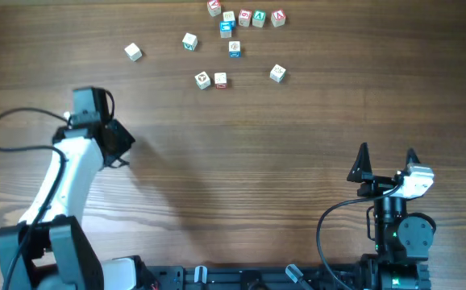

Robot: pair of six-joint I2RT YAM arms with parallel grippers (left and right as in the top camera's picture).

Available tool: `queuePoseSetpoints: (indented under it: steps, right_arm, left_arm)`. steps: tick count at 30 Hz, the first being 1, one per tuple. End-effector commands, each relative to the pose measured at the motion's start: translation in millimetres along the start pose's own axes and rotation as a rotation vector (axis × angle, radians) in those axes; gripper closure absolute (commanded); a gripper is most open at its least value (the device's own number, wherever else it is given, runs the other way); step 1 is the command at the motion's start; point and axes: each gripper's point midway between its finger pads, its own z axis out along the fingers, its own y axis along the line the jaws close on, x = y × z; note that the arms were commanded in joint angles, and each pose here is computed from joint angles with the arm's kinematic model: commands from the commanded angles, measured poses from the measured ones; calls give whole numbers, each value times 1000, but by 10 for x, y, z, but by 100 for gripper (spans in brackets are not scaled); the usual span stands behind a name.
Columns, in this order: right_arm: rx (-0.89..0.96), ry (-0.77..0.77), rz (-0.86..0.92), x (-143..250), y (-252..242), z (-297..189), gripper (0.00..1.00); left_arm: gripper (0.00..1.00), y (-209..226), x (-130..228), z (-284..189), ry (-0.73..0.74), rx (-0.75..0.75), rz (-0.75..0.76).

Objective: Form a horizontal line
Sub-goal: 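Carry the animal block left and place it beside the red block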

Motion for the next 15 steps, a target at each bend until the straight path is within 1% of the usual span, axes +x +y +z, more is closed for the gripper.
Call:
queuePoseSetpoints:
  steps: [1, 6, 11, 15]
  right_arm:
    - [13, -13, -19, -28, -25, -5, 0]
    - [13, -13, -19, -28, -25, -5, 0]
    - [13, -13, -18, -28, -25, -5, 0]
    - [13, -13, -19, -28, -25, -5, 0]
  left_arm:
    - [96, 250, 21, 170, -70, -106, -62]
    - [96, 418, -109, 170, -165, -196, -71]
    - [96, 353, -227, 182, -213, -171, -85]
    - [96, 341, -236, 261, -212, -176, -85]
